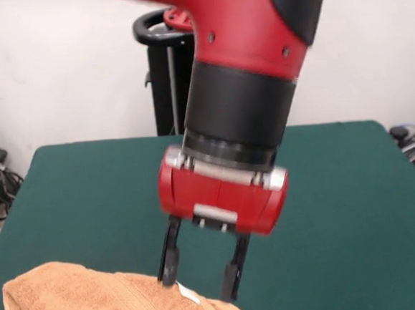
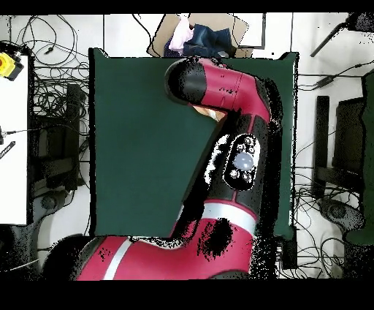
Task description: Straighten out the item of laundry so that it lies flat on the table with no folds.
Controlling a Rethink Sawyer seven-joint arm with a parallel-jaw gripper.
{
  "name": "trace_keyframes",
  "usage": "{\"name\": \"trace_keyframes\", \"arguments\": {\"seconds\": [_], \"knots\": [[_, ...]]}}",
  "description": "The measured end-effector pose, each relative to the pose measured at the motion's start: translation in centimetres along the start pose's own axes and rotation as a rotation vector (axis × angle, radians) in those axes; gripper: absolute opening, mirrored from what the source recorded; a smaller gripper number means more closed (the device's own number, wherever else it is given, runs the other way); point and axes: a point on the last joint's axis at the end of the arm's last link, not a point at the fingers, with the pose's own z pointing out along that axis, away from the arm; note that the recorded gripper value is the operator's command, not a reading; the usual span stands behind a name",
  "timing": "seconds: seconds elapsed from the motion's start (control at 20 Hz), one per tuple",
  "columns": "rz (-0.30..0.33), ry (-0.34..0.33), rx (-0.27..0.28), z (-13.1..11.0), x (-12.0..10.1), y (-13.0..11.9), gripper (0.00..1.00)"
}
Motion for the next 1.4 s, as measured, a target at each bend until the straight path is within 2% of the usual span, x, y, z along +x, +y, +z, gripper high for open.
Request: {"name": "trace_keyframes", "arguments": {"seconds": [0.1, 0.2, 0.6, 1.0, 1.25, 1.35, 1.4], "knots": [[-0.004, -0.015, 0.005, 2.3, 0.7, -0.1, 1.00], [-0.005, -0.012, 0.007, 3.1, 1.1, -0.1, 1.00], [-0.022, 0.068, 0.013, 8.2, 4.7, 0.3, 1.00], [-0.014, 0.131, 0.011, 8.9, 5.0, -0.1, 1.00], [0.036, 0.192, -0.020, 8.0, 4.4, -0.8, 1.00], [0.070, 0.230, -0.043, 7.4, 4.1, -1.2, 1.00], [0.111, 0.272, -0.075, 6.6, 3.8, -1.6, 1.00]]}}
